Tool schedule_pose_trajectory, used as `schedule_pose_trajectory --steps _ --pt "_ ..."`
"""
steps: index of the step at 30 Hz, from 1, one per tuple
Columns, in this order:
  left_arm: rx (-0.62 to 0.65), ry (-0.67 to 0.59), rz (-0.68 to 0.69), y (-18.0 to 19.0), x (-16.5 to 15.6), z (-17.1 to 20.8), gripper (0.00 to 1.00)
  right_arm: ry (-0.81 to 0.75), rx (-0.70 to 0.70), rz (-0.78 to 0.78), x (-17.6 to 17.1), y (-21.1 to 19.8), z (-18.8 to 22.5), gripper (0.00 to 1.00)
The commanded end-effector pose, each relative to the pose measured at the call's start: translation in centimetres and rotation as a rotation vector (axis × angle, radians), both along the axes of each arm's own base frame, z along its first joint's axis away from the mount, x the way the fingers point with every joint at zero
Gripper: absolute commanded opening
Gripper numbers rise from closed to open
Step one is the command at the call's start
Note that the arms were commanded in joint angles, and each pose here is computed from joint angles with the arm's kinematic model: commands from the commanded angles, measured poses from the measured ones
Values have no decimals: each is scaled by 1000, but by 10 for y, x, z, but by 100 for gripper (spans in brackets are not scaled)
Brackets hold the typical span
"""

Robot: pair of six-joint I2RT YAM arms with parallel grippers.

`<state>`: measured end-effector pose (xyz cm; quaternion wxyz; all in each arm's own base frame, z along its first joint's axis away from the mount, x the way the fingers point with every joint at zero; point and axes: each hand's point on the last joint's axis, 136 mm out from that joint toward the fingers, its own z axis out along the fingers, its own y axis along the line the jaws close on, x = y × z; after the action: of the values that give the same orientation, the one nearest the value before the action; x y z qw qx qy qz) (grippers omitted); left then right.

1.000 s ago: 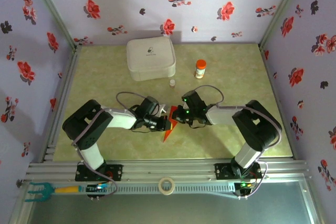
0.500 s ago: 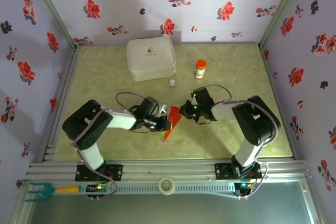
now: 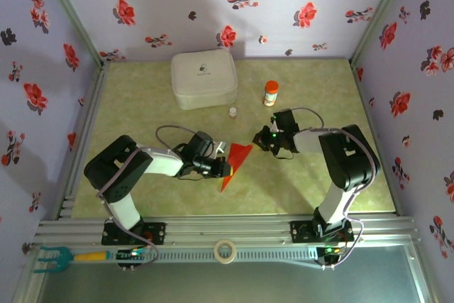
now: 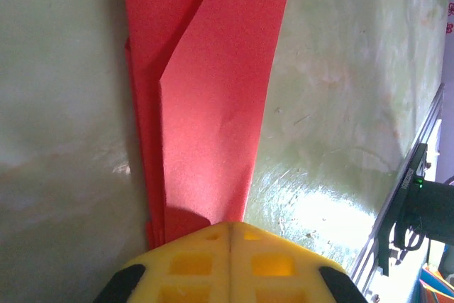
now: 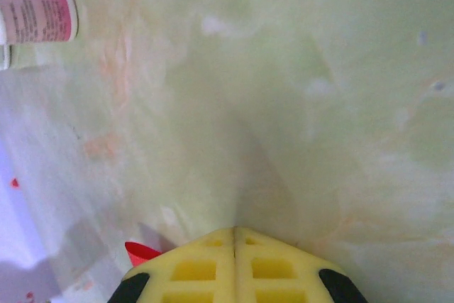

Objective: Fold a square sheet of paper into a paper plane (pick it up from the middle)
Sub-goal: Fold the wing for the fifth time at the center of the table.

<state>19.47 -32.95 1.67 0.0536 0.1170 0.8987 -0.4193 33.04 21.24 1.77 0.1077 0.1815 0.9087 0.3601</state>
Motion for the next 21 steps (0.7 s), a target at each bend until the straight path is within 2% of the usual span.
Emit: schedule_pose_trajectory --steps 1,5,9,13,17,21 --pt "187 164 -2 38 -39 -46 0 -25 -82 -33 5 -15 7 4" --pt "184 156 3 38 -37 -44 0 -104 -82 -25 1 -11 37 5" --pt "175 142 8 35 -34 -39 0 -119 -15 75 -16 22 47 5" --pt "169 135 10 33 -31 -36 0 -54 -13 139 -35 43 24 0" --pt "159 123 1 25 -25 -25 0 30 -106 109 -45 27 -14 0" --pt "137 103 0 16 -18 -8 0 62 -136 98 -49 19 -30 0"
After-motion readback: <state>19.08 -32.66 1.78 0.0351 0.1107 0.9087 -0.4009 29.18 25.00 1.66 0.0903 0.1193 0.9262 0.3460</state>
